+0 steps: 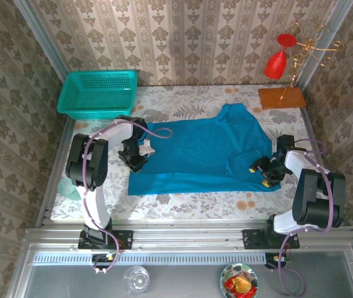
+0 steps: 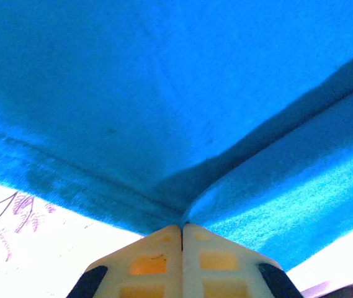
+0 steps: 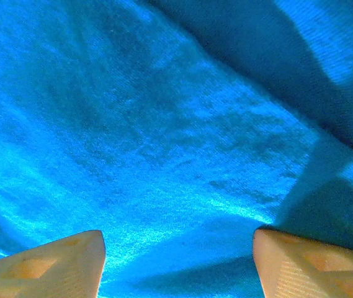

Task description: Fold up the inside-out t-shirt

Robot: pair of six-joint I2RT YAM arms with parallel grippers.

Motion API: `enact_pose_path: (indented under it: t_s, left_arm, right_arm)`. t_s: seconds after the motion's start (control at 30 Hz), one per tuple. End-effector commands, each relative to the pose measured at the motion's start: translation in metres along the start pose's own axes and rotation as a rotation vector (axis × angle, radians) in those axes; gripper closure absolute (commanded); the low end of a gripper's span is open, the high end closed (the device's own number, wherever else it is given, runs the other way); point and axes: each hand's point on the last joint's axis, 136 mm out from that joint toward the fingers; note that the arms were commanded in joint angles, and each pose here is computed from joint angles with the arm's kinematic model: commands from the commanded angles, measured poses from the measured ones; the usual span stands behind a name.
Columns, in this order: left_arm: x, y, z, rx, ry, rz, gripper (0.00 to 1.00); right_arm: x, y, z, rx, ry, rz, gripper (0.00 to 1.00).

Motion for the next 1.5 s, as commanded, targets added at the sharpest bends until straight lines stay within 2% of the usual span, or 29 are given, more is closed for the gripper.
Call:
enact_pose_path:
  t_s: [0.0,0.17,0.27,0.33,0.43,0.6,0.73,0.9,1.03,1.13,1.17,1.23,1.3,1.47]
  left_arm:
    - [0.014,0.002,-0.005,-0.011,0.027,-0.031,0.98]
    - [0.016,0.004,0.001,0.000,0.051,-0.048,0.95]
    - [0.016,0.005,0.004,0.004,0.066,-0.055,0.88]
    - [0.015,0.007,0.003,-0.004,0.071,-0.063,0.79]
    - [0.010,0.011,-0.009,-0.030,0.035,-0.078,0.72]
    - [0.001,0.009,-0.038,-0.062,-0.095,-0.110,0.69]
    - [-0.007,-0.003,-0.059,-0.061,-0.239,-0.157,0.69]
    - [-0.014,-0.032,-0.073,0.005,-0.423,-0.248,0.73]
    - [-0.017,-0.064,-0.065,0.118,-0.503,-0.329,0.79]
    - [-0.018,-0.089,-0.051,0.162,-0.534,-0.347,0.79]
    - [-0.019,-0.094,-0.047,0.174,-0.542,-0.357,0.79]
    - [-0.017,-0.101,-0.037,0.184,-0.541,-0.386,0.79]
    - [-0.015,-0.102,-0.025,0.181,-0.535,-0.424,0.80]
    - [-0.011,-0.098,-0.005,0.186,-0.528,-0.513,0.77]
  right_arm:
    - [-0.002,-0.021,0.004,0.091,-0.007,0.010,0.33]
    - [0.000,-0.020,0.002,0.081,-0.006,0.011,0.33]
    - [0.000,-0.015,-0.005,0.061,-0.013,0.009,0.33]
    - [0.000,-0.008,-0.012,0.031,-0.024,-0.001,0.33]
    - [-0.001,0.005,-0.027,-0.016,-0.054,-0.027,0.34]
    - [-0.001,0.030,-0.045,-0.056,-0.080,-0.123,0.36]
    - [0.007,0.065,-0.047,-0.091,-0.055,-0.263,0.41]
    - [0.031,0.115,-0.026,-0.199,0.068,-0.369,0.47]
    - [0.051,0.142,-0.008,-0.261,0.158,-0.394,0.47]
    - [0.053,0.142,0.003,-0.179,0.144,-0.429,0.51]
    - [0.049,0.136,0.007,-0.110,0.113,-0.438,0.56]
    - [0.039,0.124,0.010,0.033,0.044,-0.475,0.59]
    - [0.031,0.117,0.010,0.166,-0.019,-0.525,0.62]
    - [0.025,0.119,0.019,0.298,-0.074,-0.589,0.68]
Point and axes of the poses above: each hand's point on the last joint's axis, 136 mm out from that joint toward the fingers, its own z axis out along the fingers, its own y axis along the line the jaws close on, x = y × z, and after that the axes turned 5 degrees about z, right-handed
